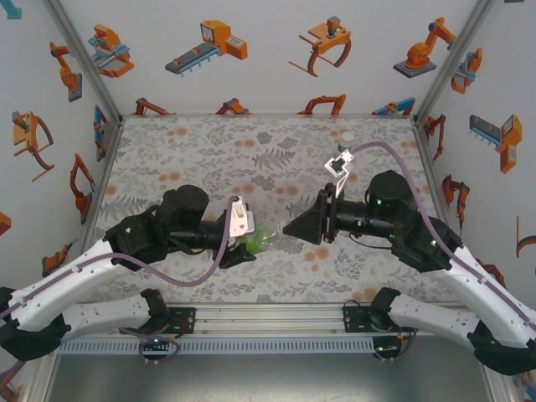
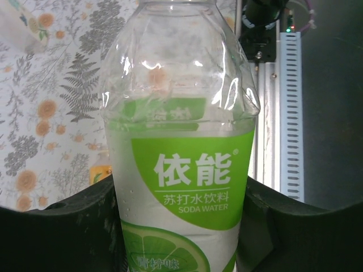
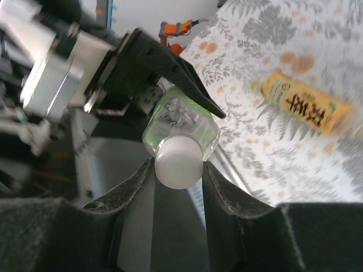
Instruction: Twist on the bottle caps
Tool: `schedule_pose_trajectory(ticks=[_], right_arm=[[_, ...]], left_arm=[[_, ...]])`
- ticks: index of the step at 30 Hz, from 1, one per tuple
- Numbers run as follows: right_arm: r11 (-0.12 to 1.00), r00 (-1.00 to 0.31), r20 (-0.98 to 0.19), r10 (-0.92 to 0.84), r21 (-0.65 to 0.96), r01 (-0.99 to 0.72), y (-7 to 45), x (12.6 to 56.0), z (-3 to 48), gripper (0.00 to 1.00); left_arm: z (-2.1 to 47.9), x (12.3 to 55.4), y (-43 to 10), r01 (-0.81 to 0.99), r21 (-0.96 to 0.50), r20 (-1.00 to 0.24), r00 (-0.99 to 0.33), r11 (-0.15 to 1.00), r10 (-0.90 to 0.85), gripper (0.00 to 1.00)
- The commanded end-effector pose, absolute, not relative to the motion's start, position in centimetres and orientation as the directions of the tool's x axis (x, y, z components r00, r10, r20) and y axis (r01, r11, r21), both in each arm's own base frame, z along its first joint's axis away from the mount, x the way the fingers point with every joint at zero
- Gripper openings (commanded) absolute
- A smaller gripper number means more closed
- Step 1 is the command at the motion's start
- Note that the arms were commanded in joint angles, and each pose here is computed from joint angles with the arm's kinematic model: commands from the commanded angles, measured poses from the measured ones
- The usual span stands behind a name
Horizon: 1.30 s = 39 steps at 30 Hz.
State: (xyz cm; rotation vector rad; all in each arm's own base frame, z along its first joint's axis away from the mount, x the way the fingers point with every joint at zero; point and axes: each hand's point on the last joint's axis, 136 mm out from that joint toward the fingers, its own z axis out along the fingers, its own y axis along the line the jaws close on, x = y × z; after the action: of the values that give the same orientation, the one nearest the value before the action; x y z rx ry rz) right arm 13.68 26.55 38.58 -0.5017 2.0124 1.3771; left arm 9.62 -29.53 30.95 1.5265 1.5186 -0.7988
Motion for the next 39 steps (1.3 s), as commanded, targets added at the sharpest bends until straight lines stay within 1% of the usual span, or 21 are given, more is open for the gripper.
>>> schedule_pose_trajectory(ticks=[1,3,5,8,12,13,16,17,18,19,21,23,27,29,32,36,38,39], right_arm=[[0.422,-0.919,-0.253,0.301,0.900,-0.109,26.4,16.0,35.9,0.00],[0.368,-0.940,-0.132,0.316,0.930,-0.007,27.3,15.8,35.8,0.00],[0.396,-0.938,-0.039,0.346,0.912,0.108,26.8,15.6,34.7,0.00],[0.385,-0.925,-0.006,0.379,0.910,0.151,26.3,15.6,35.0,0.00],[0.375,-0.922,-0.032,0.387,0.919,0.126,26.2,15.8,35.7,0.00],[0.381,-0.923,-0.044,0.383,0.918,0.115,26.2,15.8,35.8,0.03],[0.419,-0.920,-0.138,0.367,0.908,0.031,25.7,16.0,36.5,0.19],[0.442,-0.916,-0.191,0.353,0.897,-0.017,25.5,16.1,36.9,0.25],[0.460,-0.905,-0.270,0.328,0.883,-0.097,25.3,16.1,37.8,0.31],[0.471,-0.893,-0.326,0.308,0.868,-0.155,25.2,16.2,38.4,0.36],[0.483,-0.860,-0.435,0.266,0.832,-0.271,25.0,16.0,39.6,0.48],[0.472,-0.818,-0.538,0.205,0.786,-0.399,25.3,15.7,40.7,0.53],[0.400,-0.679,-0.731,0.067,0.643,-0.653,26.2,14.2,42.6,0.55],[0.360,-0.561,-0.828,0.003,0.524,-0.772,26.2,13.4,43.4,0.55],[0.281,-0.360,-0.930,-0.080,0.325,-0.903,26.2,11.9,44.2,0.55],[0.138,-0.120,-0.977,-0.179,0.095,-0.986,26.1,9.6,44.4,0.56],[0.011,0.015,-0.973,-0.231,-0.018,-1.000,25.9,7.7,43.8,0.56],[-0.033,0.063,-0.968,-0.243,-0.056,-0.998,25.8,7.1,43.6,0.56]], left_arm=[[31.9,10.0,-30.2,0.987,0.146,-0.891,0.101,0.068,0.443,0.00],[31.9,10.3,-30.3,0.986,0.148,-0.890,0.097,0.082,0.445,0.00],[31.9,10.4,-30.3,0.985,0.150,-0.890,0.097,0.085,0.446,0.00],[31.9,10.4,-30.4,0.985,0.152,-0.889,0.099,0.085,0.447,0.00],[31.9,10.4,-30.4,0.984,0.154,-0.888,0.102,0.083,0.448,0.00],[31.9,10.4,-30.4,0.984,0.155,-0.888,0.103,0.081,0.448,0.00],[32.0,10.3,-30.4,0.986,0.151,-0.889,0.102,0.076,0.445,0.00],[32.0,10.2,-30.4,0.986,0.149,-0.890,0.102,0.071,0.444,0.00],[32.0,10.1,-30.5,0.987,0.146,-0.891,0.101,0.068,0.442,0.00],[31.9,10.0,-30.5,0.988,0.141,-0.892,0.100,0.061,0.442,0.00],[31.9,9.6,-30.5,0.990,0.132,-0.892,0.100,0.044,0.441,0.00],[31.9,9.4,-30.5,0.991,0.127,-0.894,0.099,0.036,0.437,0.00],[32.0,8.9,-30.4,0.993,0.121,-0.897,0.102,0.017,0.430,0.00],[32.0,8.6,-30.4,0.993,0.115,-0.899,0.104,-0.001,0.425,0.00],[32.2,8.0,-30.4,0.994,0.104,-0.905,0.107,-0.030,0.413,0.00],[32.2,7.3,-30.4,0.994,0.089,-0.909,0.107,-0.063,0.404,0.00],[32.3,7.0,-30.3,0.993,0.087,-0.911,0.111,-0.077,0.397,0.00],[32.4,6.9,-30.3,0.993,0.088,-0.912,0.113,-0.082,0.394,0.00]])
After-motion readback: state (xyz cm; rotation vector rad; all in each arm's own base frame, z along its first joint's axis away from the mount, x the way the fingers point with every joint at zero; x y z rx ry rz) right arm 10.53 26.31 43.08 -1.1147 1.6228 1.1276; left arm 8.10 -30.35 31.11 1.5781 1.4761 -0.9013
